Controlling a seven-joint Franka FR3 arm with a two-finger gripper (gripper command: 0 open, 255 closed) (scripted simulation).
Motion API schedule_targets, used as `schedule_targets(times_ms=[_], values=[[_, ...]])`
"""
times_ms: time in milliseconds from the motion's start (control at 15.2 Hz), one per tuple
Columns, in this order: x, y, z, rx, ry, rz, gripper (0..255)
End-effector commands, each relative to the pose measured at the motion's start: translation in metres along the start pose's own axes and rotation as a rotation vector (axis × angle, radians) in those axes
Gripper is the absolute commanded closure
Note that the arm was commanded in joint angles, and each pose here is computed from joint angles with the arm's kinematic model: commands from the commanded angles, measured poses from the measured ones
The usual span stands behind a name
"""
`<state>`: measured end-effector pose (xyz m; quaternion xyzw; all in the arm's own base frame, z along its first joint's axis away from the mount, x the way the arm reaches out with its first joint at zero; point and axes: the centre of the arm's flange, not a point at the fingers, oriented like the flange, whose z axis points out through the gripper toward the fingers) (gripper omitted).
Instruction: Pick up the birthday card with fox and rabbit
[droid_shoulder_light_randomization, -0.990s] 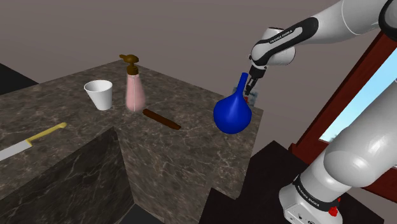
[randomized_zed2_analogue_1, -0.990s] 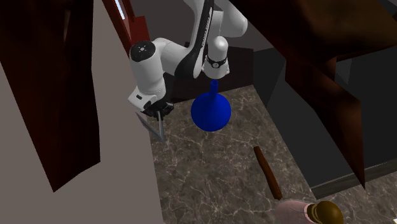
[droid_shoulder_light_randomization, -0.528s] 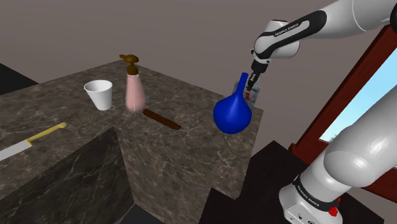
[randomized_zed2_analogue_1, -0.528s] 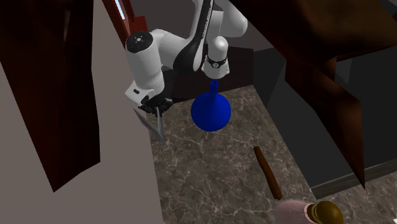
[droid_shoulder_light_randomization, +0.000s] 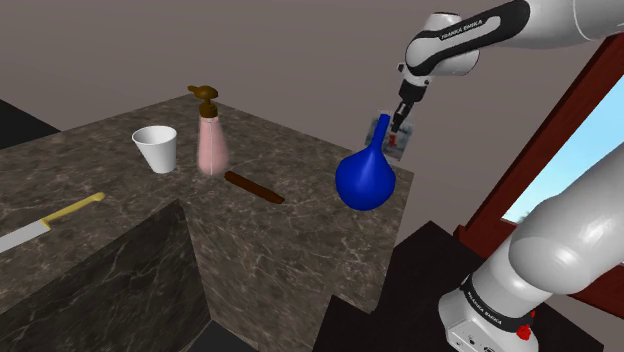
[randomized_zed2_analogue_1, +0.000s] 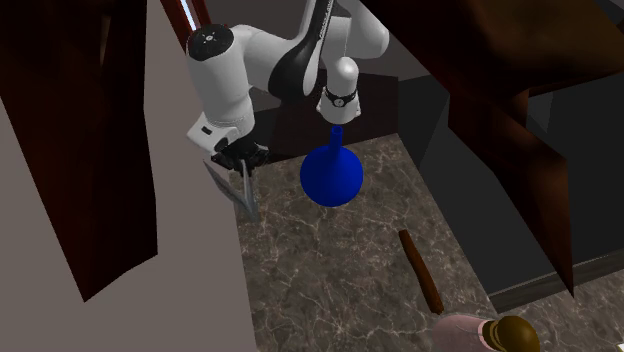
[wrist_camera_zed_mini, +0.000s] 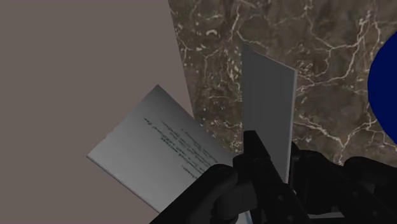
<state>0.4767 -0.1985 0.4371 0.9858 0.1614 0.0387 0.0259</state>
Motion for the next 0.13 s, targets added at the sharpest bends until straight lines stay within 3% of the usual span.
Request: schedule_targets(times_ms=[0,66], values=[[0.0000,0.0014,-0.0081,-0.003,0.003,0.001,255],[0.0001,0.0014,-0.0081,-0.003,0.003,0.001,255]])
